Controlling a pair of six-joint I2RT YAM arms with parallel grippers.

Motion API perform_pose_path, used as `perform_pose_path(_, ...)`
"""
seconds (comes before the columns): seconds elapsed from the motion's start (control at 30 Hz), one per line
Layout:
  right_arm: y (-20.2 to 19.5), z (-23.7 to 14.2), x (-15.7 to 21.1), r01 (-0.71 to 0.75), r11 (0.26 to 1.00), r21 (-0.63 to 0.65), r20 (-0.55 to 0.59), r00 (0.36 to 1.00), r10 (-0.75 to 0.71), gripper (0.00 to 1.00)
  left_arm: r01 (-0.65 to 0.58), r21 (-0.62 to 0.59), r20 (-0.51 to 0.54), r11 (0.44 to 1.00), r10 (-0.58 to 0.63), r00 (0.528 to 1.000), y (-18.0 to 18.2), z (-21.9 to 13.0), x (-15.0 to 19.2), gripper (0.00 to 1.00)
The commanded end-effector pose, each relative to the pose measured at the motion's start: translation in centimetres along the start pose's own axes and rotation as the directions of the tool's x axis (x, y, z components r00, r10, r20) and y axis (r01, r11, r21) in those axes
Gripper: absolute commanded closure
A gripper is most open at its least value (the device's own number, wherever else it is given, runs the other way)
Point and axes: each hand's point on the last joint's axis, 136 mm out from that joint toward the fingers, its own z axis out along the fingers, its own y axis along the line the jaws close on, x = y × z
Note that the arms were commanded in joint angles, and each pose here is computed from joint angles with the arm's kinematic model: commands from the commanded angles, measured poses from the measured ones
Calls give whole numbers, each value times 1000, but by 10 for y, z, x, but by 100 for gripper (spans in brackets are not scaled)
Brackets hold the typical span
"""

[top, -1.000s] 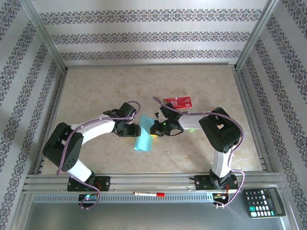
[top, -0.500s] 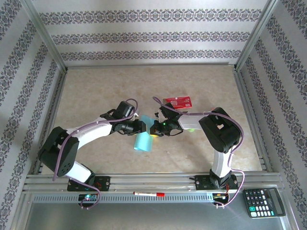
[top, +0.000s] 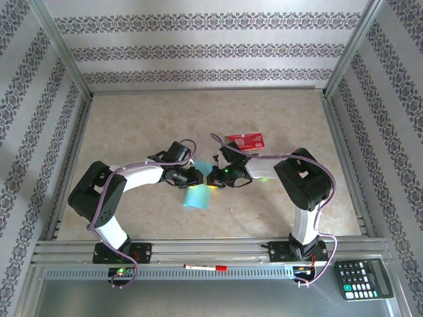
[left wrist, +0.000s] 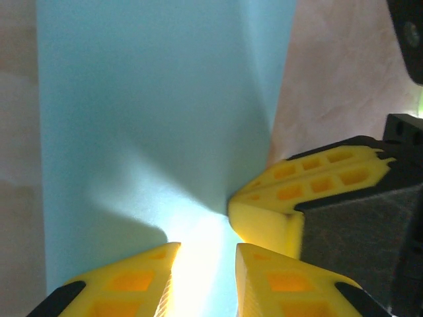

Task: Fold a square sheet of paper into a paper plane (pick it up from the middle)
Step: First fold in half a square sheet of paper at the center of the table.

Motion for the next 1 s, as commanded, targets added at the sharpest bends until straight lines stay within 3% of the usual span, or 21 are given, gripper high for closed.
perform_pose_path(0.0, -93, 17, 31, -111, 939, 324, -33, 991, 128, 99, -12, -42, 5, 999, 12, 1000, 11, -2, -6, 73)
perform_pose_path(0.6, -100, 16, 35, -117, 932, 344, -38, 990, 138, 100, 20, -147, -37, 989, -26, 999, 57, -5, 2, 72)
perform_pose_path(0.77, -100, 15, 35, -117, 931, 345, -36, 990, 137, 100, -8, -101, 4, 995, 9, 1000, 39, -22, -8, 70)
perform_pose_path(0.97, -100, 15, 35, -117, 931, 346, -34, 990, 137, 100, 1, 87, 22, 996, -3, 1000, -2, -32, -1, 67)
